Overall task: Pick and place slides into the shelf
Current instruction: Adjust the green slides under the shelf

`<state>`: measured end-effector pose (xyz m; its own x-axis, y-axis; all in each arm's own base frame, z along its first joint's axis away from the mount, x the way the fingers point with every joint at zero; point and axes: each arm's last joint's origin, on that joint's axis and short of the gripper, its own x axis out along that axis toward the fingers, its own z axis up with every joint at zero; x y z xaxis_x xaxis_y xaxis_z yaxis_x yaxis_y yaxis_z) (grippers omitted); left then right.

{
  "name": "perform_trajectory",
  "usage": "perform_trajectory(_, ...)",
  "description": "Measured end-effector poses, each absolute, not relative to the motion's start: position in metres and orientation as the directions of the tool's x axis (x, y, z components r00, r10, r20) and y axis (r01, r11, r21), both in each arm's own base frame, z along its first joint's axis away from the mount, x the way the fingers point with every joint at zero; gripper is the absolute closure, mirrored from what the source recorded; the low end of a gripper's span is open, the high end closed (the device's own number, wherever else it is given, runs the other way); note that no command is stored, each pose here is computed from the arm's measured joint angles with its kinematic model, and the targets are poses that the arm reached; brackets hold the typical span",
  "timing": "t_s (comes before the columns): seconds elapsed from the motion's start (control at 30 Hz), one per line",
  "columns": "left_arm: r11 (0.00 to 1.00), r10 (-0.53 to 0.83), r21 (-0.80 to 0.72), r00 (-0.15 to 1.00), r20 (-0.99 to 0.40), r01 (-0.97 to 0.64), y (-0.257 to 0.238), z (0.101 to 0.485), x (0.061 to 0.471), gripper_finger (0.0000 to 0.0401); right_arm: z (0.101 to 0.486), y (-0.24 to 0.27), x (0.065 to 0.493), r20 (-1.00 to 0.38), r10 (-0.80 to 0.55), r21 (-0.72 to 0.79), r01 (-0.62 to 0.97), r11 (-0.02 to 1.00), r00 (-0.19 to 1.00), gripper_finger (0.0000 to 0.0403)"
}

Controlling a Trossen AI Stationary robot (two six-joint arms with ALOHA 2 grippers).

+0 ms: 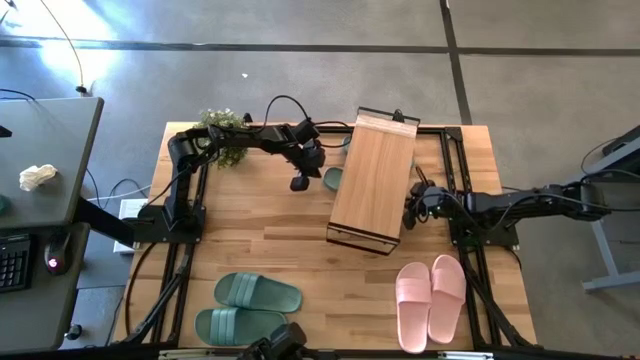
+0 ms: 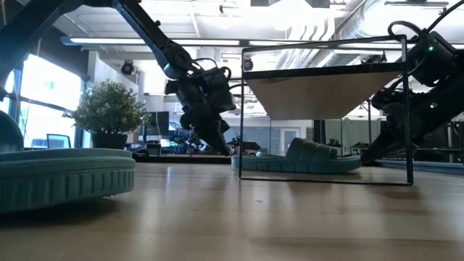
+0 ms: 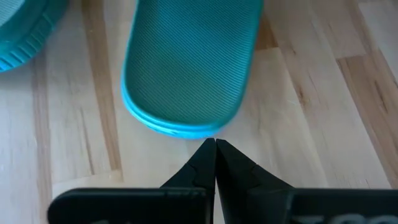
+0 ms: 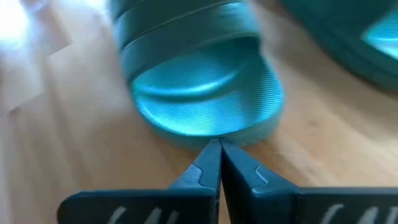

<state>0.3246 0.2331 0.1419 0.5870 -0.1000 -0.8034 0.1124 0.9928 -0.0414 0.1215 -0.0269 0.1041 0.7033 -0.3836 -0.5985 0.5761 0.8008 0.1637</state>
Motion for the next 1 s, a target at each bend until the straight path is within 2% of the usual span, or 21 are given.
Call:
perform_trajectory(0.43, 0.994, -0.098, -0.052, 0.62, -0.778, 0.092, 0.234, 0.144, 0.328, 0.0401, 0.102, -0.037, 0.117, -0.615, -0.461, 0.176, 0.682, 0.71, 0.639, 0.0403)
perform_trajectory(0.57, 0.99, -0.134, -0.08, 0.597, -0.791, 0.116, 0.232, 0.142, 0.324, 0.0401, 0.102, -0.036, 0.117, -0.627, -0.417, 0.205, 0.655, 0.727, 0.658, 0.0403)
perform_trajectory(0.73, 0.985, -0.169, -0.134, 0.515, -0.841, 0.104, 0.229, 0.147, 0.326, 0.0401, 0.103, -0.035, 0.119, -0.623, -0.355, 0.251, 0.608, 0.753, 0.697, 0.0403)
perform_trajectory(0.8, 0.984, -0.177, -0.157, 0.484, -0.857, 0.082, 0.23, 0.148, 0.325, 0.0401, 0.104, -0.035, 0.12, -0.614, -0.349, 0.26, 0.599, 0.757, 0.708, 0.0403)
perform_trajectory(1.0, 0.97, -0.192, -0.24, 0.491, -0.85, -0.036, 0.246, 0.142, 0.331, 0.0401, 0.104, -0.034, 0.121, -0.608, -0.329, 0.278, 0.581, 0.765, 0.723, 0.0403)
